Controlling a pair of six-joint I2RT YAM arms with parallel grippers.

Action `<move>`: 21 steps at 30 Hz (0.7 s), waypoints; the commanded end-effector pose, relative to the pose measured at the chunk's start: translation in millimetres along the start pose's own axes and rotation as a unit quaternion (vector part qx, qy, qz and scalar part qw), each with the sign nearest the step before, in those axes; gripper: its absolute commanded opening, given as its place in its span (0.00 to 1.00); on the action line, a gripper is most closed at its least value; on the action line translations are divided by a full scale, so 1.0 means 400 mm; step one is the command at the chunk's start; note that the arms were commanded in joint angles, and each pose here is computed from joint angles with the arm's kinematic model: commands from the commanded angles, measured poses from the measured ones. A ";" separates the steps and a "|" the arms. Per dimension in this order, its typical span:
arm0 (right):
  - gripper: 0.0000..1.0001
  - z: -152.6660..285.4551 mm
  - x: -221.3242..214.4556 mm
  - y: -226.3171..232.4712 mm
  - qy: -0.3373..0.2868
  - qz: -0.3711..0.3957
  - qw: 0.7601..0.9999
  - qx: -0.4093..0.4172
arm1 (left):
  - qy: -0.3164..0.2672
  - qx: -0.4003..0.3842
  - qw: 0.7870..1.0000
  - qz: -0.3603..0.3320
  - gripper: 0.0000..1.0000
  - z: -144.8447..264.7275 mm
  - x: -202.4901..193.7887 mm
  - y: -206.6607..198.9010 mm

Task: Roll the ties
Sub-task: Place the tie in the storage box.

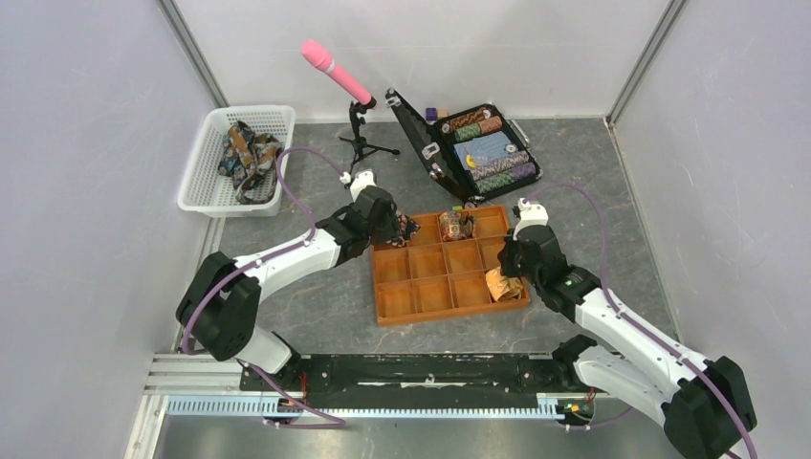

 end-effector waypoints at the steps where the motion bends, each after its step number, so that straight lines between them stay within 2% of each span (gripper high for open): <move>1: 0.00 -0.002 0.023 0.005 -0.018 -0.009 1.000 0.004 | -0.023 0.025 0.999 0.008 0.56 -0.003 0.012 0.015; 11: 0.00 0.001 0.019 0.004 -0.015 -0.009 1.000 0.005 | -0.037 0.066 0.996 0.049 0.57 -0.032 -0.007 0.049; 19: 0.00 0.008 0.014 0.001 -0.017 -0.010 1.000 0.003 | -0.037 0.098 0.994 0.033 0.57 -0.050 -0.022 0.054; 21: 0.00 0.009 0.012 0.000 -0.017 -0.011 1.000 0.003 | -0.040 0.106 0.993 0.026 0.60 -0.050 -0.023 0.055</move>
Point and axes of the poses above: each gripper's point midway between its finger pads, its own z axis back along the fingers, its own y axis along the line the jaws close on, x = y × z, the point moved 7 cm from there along z, back along the fingers, and after that the axes turned 15 degrees about z, right-handed, at the moved point
